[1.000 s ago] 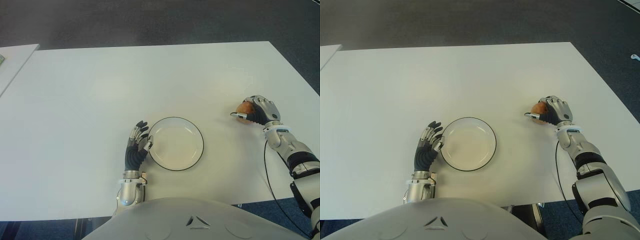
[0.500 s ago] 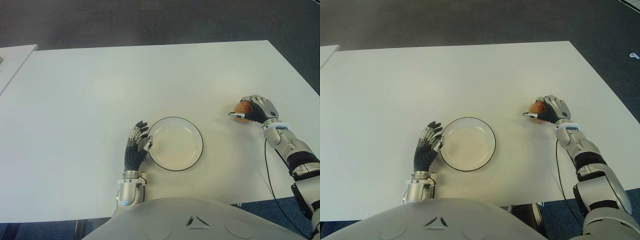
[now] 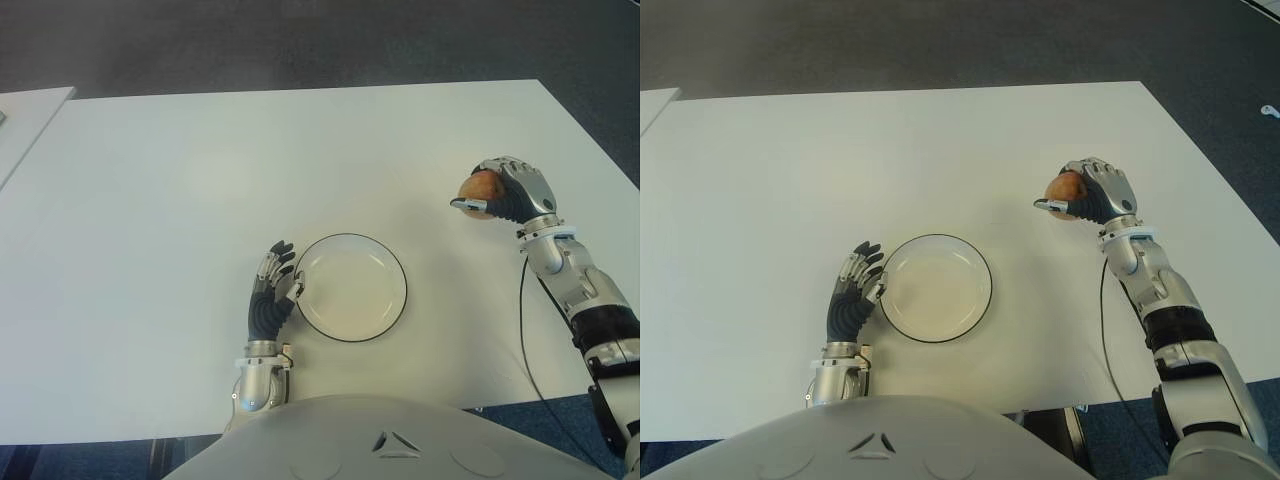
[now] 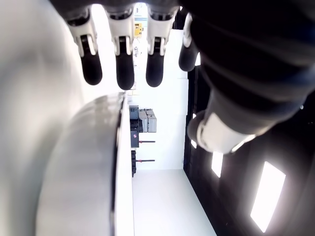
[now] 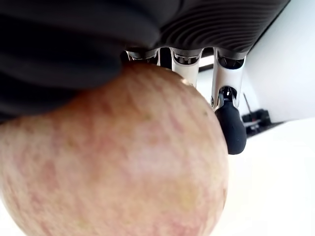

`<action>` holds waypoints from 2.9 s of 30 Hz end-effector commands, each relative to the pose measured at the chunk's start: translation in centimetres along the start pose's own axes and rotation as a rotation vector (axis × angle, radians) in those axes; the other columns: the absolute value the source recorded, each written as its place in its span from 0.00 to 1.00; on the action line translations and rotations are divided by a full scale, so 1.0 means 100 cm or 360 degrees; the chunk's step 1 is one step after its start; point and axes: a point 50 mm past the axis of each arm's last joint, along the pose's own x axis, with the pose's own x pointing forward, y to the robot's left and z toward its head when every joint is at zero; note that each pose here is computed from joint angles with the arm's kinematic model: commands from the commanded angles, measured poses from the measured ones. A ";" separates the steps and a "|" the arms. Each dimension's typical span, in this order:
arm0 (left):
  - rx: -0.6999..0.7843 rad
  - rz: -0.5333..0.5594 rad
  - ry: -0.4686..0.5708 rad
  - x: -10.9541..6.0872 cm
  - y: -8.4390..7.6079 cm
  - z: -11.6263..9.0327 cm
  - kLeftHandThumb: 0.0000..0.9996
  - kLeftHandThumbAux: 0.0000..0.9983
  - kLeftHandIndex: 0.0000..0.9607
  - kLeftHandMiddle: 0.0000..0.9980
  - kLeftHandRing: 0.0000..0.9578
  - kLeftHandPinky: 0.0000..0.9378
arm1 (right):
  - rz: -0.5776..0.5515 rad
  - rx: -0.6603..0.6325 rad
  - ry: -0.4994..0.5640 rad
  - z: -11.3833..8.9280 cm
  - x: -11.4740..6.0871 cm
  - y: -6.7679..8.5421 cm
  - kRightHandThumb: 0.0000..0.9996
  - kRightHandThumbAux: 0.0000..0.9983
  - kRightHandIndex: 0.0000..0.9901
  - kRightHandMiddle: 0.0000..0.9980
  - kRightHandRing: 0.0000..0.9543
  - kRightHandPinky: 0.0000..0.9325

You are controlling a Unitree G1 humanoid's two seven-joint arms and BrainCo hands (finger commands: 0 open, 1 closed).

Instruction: Put the apples into the plate.

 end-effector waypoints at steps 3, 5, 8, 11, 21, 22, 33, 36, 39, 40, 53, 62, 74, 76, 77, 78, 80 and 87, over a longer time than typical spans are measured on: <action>0.0016 0.0015 0.0070 -0.001 0.000 -0.007 0.18 0.73 0.15 0.20 0.23 0.27 | -0.0066 0.0074 -0.0092 0.027 -0.003 -0.014 0.72 0.71 0.45 0.85 0.88 0.90; 0.0015 0.0013 0.0073 -0.001 0.000 -0.008 0.18 0.73 0.15 0.20 0.23 0.26 | -0.0066 0.0081 -0.0109 0.032 -0.004 -0.016 0.72 0.71 0.45 0.85 0.88 0.91; 0.0022 0.0013 0.0072 -0.001 -0.001 -0.008 0.18 0.73 0.15 0.19 0.22 0.25 | -0.0062 0.0106 -0.0199 0.046 -0.007 -0.015 0.72 0.71 0.45 0.85 0.89 0.92; 0.0025 0.0012 0.0074 -0.002 -0.001 -0.009 0.18 0.72 0.15 0.19 0.21 0.24 | -0.0049 0.0128 -0.0263 0.057 -0.011 -0.011 0.72 0.71 0.45 0.86 0.90 0.93; 0.0034 0.0016 0.0059 0.000 -0.002 -0.009 0.16 0.71 0.15 0.19 0.22 0.26 | 0.0039 0.0249 -0.0547 0.103 -0.025 -0.007 0.72 0.71 0.44 0.87 0.90 0.90; 0.0031 0.0013 0.0058 0.000 -0.002 -0.009 0.17 0.71 0.15 0.19 0.22 0.26 | 0.0058 0.0260 -0.0597 0.107 -0.027 -0.005 0.72 0.71 0.44 0.87 0.90 0.90; 0.0032 0.0015 0.0067 0.001 -0.003 -0.008 0.18 0.71 0.15 0.19 0.21 0.24 | 0.0195 0.0234 -0.0881 0.140 -0.039 0.018 0.71 0.72 0.44 0.85 0.87 0.88; 0.0034 0.0015 0.0064 0.002 -0.003 -0.008 0.18 0.71 0.15 0.19 0.21 0.24 | 0.0219 0.0223 -0.0926 0.149 -0.043 0.026 0.71 0.72 0.44 0.85 0.88 0.88; 0.0037 0.0009 0.0064 0.002 -0.003 -0.008 0.18 0.70 0.15 0.18 0.20 0.23 | 0.0232 0.0218 -0.0959 0.155 -0.047 0.030 0.71 0.72 0.44 0.85 0.89 0.88; 0.0038 0.0007 0.0064 0.002 -0.003 -0.008 0.18 0.70 0.15 0.17 0.19 0.21 | 0.0233 0.0217 -0.0966 0.156 -0.047 0.031 0.71 0.72 0.44 0.85 0.89 0.89; 0.0051 -0.0011 0.0064 0.005 -0.005 -0.009 0.17 0.71 0.12 0.14 0.16 0.19 | 0.0330 0.0197 -0.1198 0.169 -0.055 0.048 0.71 0.72 0.44 0.85 0.88 0.88; 0.0025 0.0033 0.0074 0.005 -0.008 -0.007 0.15 0.73 0.14 0.17 0.21 0.26 | 0.0435 0.0193 -0.1215 0.166 -0.062 0.059 0.71 0.72 0.44 0.85 0.88 0.86; -0.0025 0.0084 0.0105 0.004 -0.013 0.002 0.14 0.72 0.13 0.21 0.25 0.29 | 0.0455 0.0172 -0.1203 0.164 -0.063 0.070 0.71 0.72 0.44 0.86 0.90 0.91; -0.0028 0.0081 0.0113 0.004 -0.013 0.003 0.14 0.72 0.13 0.21 0.25 0.29 | 0.0442 0.0167 -0.1201 0.164 -0.063 0.070 0.71 0.72 0.44 0.86 0.90 0.91; -0.0030 0.0080 0.0113 0.004 -0.013 0.003 0.13 0.72 0.13 0.21 0.25 0.29 | 0.0436 0.0165 -0.1201 0.164 -0.063 0.070 0.71 0.72 0.44 0.86 0.89 0.87; -0.0024 0.0080 0.0112 0.004 -0.013 0.003 0.13 0.72 0.13 0.21 0.25 0.29 | 0.0427 0.0159 -0.1205 0.163 -0.062 0.069 0.71 0.72 0.44 0.85 0.88 0.86; -0.0013 0.0079 0.0117 0.004 -0.012 0.004 0.13 0.72 0.13 0.21 0.25 0.27 | 0.0422 0.0145 -0.1207 0.163 -0.062 0.069 0.71 0.72 0.44 0.81 0.82 0.76; 0.0001 0.0075 0.0137 0.005 -0.012 0.003 0.14 0.73 0.13 0.19 0.22 0.24 | 0.0470 0.0027 -0.1177 0.162 -0.060 0.068 0.43 0.59 0.28 0.22 0.18 0.17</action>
